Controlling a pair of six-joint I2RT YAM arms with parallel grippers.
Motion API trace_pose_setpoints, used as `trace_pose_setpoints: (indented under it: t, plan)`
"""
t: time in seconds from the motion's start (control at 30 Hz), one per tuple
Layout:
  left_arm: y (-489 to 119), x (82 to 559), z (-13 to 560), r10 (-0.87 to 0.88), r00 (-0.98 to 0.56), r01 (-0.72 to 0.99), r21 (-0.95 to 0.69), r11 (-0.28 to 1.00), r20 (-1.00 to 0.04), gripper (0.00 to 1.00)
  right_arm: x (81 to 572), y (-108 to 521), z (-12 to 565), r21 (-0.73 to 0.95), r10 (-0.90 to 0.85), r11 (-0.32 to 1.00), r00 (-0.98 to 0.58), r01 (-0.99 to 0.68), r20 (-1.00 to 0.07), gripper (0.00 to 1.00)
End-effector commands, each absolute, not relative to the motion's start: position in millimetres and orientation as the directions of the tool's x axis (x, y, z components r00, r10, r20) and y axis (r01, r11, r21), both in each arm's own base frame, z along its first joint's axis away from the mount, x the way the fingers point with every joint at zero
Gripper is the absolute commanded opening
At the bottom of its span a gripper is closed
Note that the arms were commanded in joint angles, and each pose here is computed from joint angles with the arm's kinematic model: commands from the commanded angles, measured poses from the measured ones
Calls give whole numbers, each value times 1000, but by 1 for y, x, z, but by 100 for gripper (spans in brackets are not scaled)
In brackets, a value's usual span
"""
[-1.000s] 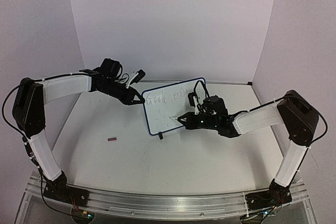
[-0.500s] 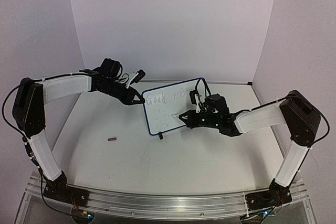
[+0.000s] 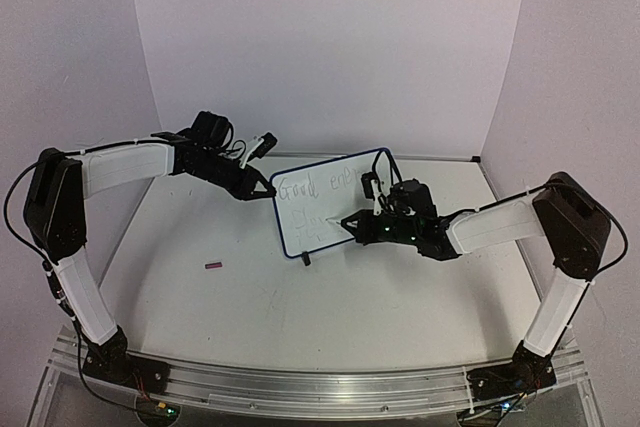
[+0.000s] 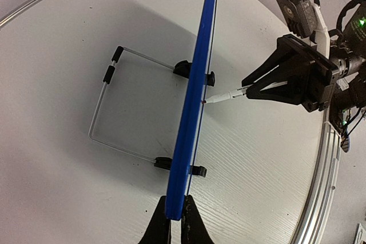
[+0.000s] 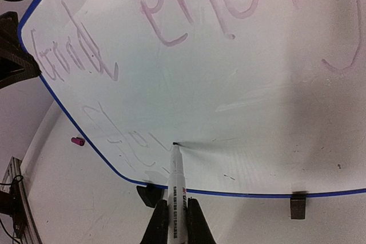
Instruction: Write a sentence on the whiteboard
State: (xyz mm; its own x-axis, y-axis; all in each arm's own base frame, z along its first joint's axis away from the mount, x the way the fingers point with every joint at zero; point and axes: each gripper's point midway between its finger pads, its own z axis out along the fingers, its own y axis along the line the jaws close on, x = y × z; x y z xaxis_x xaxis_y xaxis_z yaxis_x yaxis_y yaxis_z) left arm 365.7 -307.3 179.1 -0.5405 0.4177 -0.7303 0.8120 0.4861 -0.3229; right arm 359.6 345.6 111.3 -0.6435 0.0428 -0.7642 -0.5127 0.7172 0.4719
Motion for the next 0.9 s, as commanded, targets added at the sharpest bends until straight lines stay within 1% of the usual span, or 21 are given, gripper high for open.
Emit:
trace_pose_setpoints:
  t: [0.0,0.57,0.87]
  plan:
    - [-300,352,129,518,-601,785,-326,527,-608,0,371,334,102,457,65,757,-641,-467,-764,0]
    - [-299,352,130,519,-601,785,-325,528,-608,0,372,329,94,455,67,770,-652,-448,-755,0]
    - [-299,352,129,520,-599,786,-324,527,-608,0,376,328,116,445,80,766,-618,-464,-782,0]
